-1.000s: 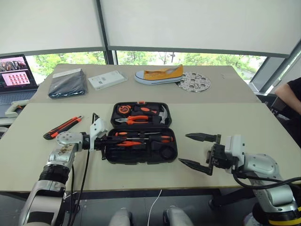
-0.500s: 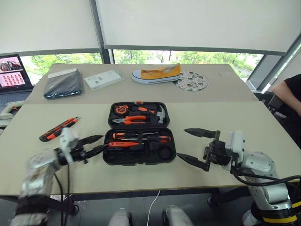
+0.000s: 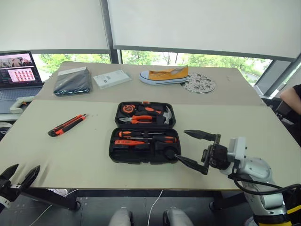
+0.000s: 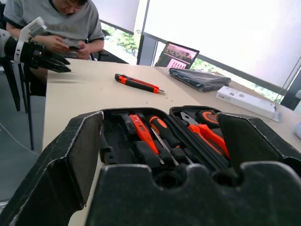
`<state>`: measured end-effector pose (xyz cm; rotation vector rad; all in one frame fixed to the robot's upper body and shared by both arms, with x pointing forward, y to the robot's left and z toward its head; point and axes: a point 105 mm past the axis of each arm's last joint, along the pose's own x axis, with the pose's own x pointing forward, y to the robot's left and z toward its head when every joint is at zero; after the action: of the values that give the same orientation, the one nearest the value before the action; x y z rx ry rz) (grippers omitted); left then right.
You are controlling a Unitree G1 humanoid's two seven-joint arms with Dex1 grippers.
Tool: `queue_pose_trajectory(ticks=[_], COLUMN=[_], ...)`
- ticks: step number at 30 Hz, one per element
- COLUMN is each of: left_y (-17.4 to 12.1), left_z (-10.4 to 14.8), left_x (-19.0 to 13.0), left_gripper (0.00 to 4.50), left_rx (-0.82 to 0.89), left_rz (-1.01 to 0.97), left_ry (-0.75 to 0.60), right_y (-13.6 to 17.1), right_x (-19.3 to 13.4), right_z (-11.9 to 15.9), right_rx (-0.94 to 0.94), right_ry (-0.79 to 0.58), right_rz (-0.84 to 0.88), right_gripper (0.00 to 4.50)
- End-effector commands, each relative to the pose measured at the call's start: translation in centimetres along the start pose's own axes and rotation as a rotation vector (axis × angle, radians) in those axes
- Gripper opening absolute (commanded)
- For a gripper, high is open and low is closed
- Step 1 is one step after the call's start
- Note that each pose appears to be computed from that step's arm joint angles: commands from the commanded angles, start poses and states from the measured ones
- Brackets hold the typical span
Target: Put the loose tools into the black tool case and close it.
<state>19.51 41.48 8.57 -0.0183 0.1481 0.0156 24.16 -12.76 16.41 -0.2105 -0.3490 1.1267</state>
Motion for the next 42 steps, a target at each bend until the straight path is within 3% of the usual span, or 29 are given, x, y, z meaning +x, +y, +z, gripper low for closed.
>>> queue_pose_trajectory(ticks=[1,6,15,21,26,29,31,34,38,42], left_y=[-0.2,-1.6,-3.4,-3.0,-3.4,-2.9,-3.2,-3.6,-4.2,-5.9], left_z=[3.0,6.1,7.3,6.8,5.0,4.9,4.8,5.0,6.6,9.9], left_x=[3.2,8.4,15.0,16.3,15.7,15.5,15.3,15.2,15.0,14.2], left_gripper=[4.45,4.45,4.45,4.45,4.45,3.74,2.83,1.83,1.71,1.71], left_rx=[0.026,0.058,0.115,0.140,0.141,0.132,0.105,0.074,0.092,0.147], left_rz=[0.000,-0.044,-0.123,-0.088,-0.144,-0.125,-0.158,-0.207,-0.306,-0.497], left_ry=[-0.019,0.001,0.231,0.310,0.472,0.473,0.473,0.441,0.296,0.051], right_y=[-0.4,-0.5,-0.5,-0.4,-0.2,-0.1,-0.1,0.0,-0.1,-0.3], right_x=[-0.2,-0.4,-0.6,-0.5,-0.7,-0.6,-0.5,-0.5,-0.5,-0.8], right_z=[1.0,0.9,1.3,1.8,2.0,2.0,2.0,1.8,1.7,1.6], right_rx=[-0.046,-0.052,-0.066,-0.072,-0.071,-0.069,-0.067,-0.062,-0.059,-0.062], right_ry=[-0.010,0.007,0.017,0.015,0.019,0.018,0.016,0.017,0.019,0.027], right_rz=[-0.024,-0.038,-0.055,-0.055,-0.056,-0.055,-0.054,-0.050,-0.046,-0.042], right_gripper=[4.50,4.50,4.50,4.50,4.50,4.50,4.50,4.50,4.50,4.50])
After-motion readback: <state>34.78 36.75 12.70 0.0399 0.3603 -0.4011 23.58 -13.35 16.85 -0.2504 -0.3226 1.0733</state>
